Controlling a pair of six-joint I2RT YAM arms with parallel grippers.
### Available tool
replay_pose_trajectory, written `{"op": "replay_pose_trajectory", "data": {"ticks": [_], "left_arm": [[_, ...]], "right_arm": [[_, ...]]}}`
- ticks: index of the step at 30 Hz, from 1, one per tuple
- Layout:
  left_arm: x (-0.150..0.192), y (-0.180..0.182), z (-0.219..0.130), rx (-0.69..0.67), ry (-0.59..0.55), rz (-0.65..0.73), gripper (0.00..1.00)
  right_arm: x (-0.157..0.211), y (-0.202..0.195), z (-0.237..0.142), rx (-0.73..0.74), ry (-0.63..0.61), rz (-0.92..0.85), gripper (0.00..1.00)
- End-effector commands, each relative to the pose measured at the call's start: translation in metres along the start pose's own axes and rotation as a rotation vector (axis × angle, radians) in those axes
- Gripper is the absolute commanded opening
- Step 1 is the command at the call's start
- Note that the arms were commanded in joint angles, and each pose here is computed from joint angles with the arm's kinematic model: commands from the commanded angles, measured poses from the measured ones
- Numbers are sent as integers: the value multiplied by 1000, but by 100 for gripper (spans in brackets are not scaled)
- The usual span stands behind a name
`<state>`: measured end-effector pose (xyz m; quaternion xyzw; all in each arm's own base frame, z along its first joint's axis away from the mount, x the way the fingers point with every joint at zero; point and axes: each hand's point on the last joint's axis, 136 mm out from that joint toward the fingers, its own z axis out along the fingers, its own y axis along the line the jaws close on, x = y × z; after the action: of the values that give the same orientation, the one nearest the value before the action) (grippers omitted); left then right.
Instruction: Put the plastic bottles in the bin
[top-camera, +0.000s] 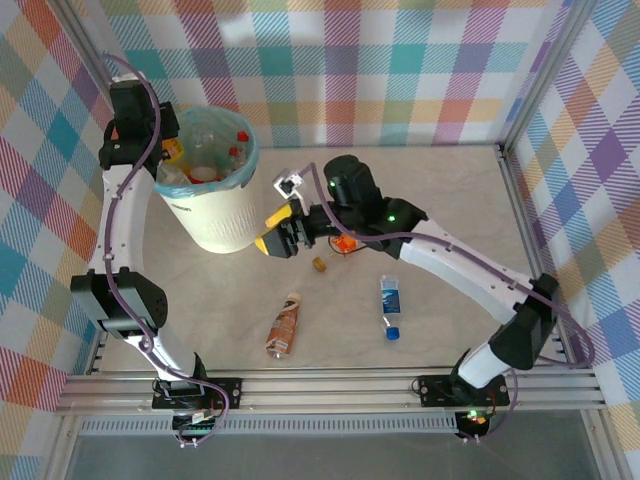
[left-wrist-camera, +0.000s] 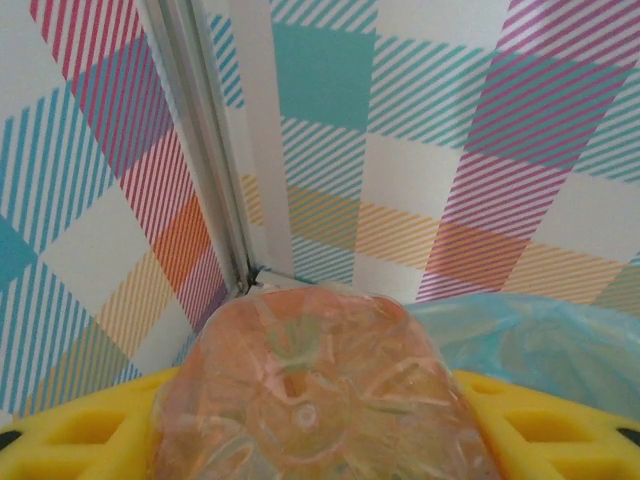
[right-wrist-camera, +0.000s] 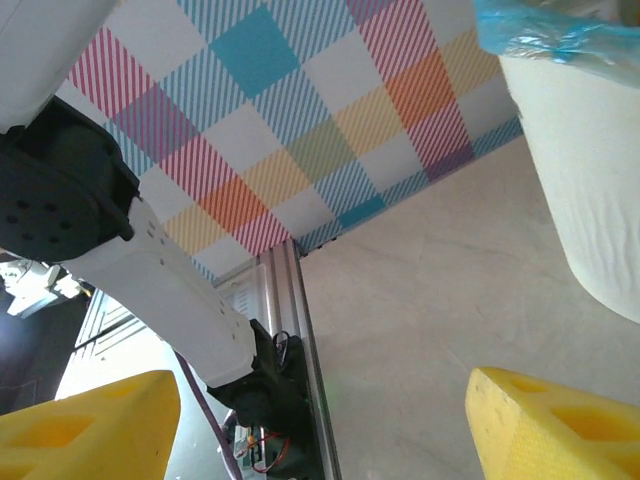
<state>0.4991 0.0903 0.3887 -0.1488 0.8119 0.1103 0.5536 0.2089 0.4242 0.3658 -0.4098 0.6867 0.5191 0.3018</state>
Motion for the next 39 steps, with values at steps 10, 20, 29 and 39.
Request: {"op": "replay_pose_trajectory", "data": {"ticks": [10,20,29,39], "left_arm": [[-82,10,-69,74,-169,-71,89],[-24,3,-39,76,98,-113,52],[-26,-11,-74,184,70,-161,49],[-26,-70,-161,373,-22,-63,51]], "right_arm": [[-22,7,15,-42,-12,-27,75],[-9,-8,14,44,22,0,75],[20,-61,-26,404,90,79,79],[103,-118,-110,724,184,352,86]]}}
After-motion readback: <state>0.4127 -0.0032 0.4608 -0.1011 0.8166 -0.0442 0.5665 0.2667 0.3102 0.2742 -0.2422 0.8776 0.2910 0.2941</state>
